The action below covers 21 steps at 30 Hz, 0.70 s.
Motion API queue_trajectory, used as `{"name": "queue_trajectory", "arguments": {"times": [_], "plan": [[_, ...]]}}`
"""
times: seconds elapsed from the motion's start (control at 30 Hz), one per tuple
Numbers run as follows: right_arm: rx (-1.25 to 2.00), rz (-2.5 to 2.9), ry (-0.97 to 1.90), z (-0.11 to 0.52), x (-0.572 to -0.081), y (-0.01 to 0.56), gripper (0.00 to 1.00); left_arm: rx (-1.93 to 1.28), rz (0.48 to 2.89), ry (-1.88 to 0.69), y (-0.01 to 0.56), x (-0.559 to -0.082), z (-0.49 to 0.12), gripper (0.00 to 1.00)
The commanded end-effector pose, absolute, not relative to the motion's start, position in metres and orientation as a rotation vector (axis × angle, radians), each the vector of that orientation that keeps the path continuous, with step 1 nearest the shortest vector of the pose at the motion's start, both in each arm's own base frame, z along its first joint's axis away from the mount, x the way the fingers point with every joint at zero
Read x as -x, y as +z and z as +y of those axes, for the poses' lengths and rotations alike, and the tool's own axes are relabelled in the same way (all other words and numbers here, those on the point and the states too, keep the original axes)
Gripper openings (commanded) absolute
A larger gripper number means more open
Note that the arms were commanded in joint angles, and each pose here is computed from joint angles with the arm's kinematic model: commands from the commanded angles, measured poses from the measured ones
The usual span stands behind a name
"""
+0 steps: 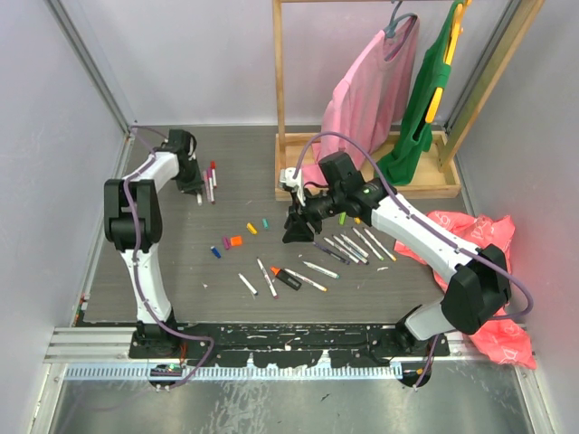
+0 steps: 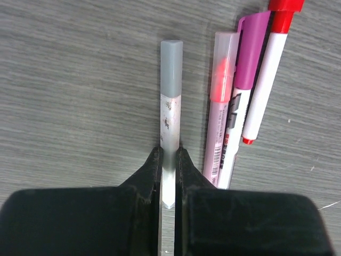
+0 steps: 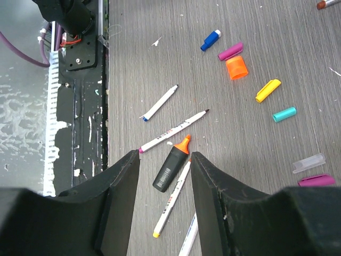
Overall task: Open the pen caps
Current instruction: Pick up the pen from the center of the board.
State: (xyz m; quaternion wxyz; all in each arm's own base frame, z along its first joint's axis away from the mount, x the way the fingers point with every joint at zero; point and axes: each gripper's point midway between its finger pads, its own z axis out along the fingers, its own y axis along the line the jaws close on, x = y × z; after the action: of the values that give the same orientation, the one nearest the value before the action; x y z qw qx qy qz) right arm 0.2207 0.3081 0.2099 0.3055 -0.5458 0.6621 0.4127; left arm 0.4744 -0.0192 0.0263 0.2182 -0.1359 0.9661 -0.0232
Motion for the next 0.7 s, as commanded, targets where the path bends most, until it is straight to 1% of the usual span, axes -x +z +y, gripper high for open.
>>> {"name": "queue_trajectory", "arguments": {"times": [0.0,0.2,0.4,0.5,0.67], "plan": [[1.447,1.684,1.121,0.31,-0.219,0.226,0.49,0.403,2.616,0.005,0.04,-0.466,-0.006,0.0],[1.445,1.674,1.146,0.309,-0.217,0.228,0.49,0.442,2.476,-0.012,0.068,-0.458,-0.003,0.0],[1.423,1.65,1.221,0.308,-0.212,0.236,0.49,0.423,2.33,-0.13,0.107,-0.442,-0.024,0.0],[1.397,1.626,1.273,0.305,-0.209,0.245,0.49,0.393,2.25,-0.223,0.128,-0.429,-0.044,0.0],[1.315,1.591,1.314,0.292,-0.212,0.265,0.49,0.352,2.072,-0.474,0.168,-0.394,-0.078,0.0]]}}
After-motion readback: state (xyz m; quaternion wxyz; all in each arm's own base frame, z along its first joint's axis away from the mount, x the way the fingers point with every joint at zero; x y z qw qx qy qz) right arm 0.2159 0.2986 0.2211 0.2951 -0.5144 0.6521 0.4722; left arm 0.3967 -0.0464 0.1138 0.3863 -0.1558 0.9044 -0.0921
